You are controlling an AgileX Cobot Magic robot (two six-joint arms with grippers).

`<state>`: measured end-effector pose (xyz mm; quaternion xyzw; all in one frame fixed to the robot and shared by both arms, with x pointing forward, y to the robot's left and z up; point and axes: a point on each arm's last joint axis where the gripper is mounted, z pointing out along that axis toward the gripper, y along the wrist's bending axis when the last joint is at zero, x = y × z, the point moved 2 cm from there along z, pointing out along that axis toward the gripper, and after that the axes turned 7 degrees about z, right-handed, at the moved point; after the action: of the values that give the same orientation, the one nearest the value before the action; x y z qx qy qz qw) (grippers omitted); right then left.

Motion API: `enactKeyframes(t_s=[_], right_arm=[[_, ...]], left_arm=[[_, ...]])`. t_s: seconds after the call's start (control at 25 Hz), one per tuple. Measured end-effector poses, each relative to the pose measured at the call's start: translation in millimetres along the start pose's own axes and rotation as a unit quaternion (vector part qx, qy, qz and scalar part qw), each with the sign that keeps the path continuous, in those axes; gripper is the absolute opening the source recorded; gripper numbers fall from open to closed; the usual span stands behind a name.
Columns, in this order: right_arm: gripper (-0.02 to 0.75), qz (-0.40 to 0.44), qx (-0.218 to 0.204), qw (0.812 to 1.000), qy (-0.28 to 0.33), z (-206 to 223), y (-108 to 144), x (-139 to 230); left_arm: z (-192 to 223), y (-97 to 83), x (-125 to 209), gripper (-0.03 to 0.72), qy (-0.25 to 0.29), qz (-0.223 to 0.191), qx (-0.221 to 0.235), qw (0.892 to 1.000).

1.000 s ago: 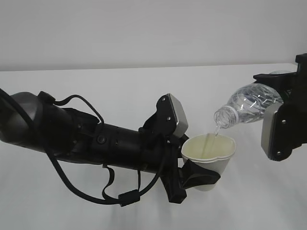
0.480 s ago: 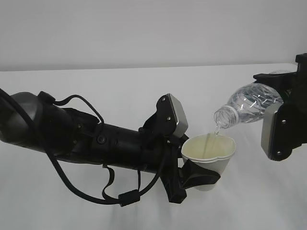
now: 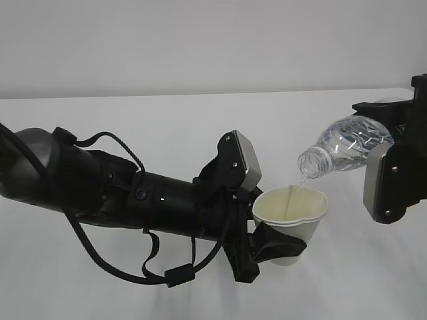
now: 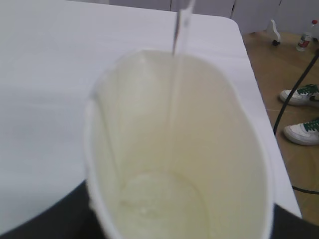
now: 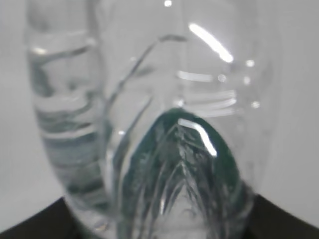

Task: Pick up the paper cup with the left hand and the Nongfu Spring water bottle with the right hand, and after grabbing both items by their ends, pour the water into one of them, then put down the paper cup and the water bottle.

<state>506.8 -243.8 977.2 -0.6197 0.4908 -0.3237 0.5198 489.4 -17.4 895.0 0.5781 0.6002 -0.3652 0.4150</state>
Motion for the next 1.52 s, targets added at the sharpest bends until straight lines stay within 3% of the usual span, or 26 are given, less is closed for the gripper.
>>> enactKeyframes(t_s=[1.52], right_arm=[[0.386, -0.001, 0.001, 1.000, -0.001, 0.0, -0.2, -0.2]], left_arm=[[0.0, 0.1, -0.1, 0.389, 0.000, -0.001, 0.000, 1.000]])
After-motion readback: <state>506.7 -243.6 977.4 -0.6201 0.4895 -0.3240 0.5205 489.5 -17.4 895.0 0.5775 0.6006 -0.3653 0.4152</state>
